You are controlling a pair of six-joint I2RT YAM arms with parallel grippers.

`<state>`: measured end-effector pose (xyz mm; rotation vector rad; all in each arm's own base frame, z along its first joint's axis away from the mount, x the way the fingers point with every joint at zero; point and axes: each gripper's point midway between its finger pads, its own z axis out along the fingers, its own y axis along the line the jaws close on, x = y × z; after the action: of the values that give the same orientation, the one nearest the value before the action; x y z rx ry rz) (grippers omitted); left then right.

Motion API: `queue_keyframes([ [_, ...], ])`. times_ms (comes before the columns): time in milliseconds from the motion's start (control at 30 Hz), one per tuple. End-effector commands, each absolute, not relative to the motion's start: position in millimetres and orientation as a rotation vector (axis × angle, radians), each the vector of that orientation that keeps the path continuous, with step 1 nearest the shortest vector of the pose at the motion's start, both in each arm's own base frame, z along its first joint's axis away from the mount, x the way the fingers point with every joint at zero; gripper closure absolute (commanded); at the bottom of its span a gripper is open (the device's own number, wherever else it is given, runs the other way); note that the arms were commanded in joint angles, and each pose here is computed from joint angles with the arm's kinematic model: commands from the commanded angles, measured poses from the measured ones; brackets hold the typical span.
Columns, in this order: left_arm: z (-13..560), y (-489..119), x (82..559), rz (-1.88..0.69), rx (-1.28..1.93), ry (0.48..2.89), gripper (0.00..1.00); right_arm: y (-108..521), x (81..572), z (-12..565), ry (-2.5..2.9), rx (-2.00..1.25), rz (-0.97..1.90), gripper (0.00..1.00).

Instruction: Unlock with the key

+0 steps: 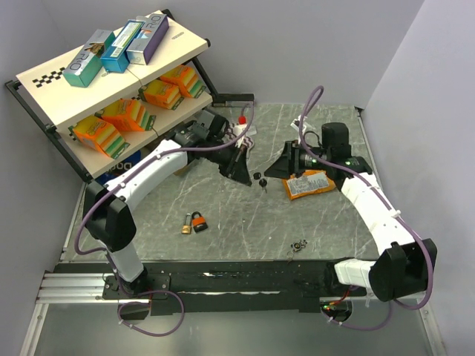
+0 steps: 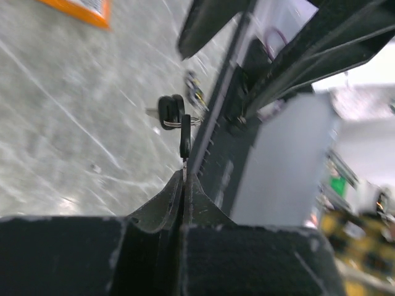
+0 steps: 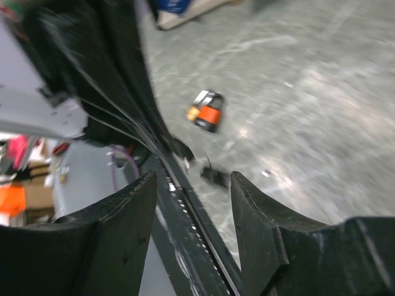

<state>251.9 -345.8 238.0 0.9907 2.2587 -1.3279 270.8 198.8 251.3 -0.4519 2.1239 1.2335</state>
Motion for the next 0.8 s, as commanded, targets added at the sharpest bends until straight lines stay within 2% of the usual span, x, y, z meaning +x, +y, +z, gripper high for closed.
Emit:
queue_keyframes([
  [0, 245, -340, 223, -1.461, 1.099, 2.270, 0.99, 220, 267, 277, 1.958, -0.584, 1.348, 0.43],
  [767, 267, -345, 224, -1.581, 1.125, 2.162, 0.99, 246, 243, 277, 1.945, -0.781, 1.534, 0.60],
])
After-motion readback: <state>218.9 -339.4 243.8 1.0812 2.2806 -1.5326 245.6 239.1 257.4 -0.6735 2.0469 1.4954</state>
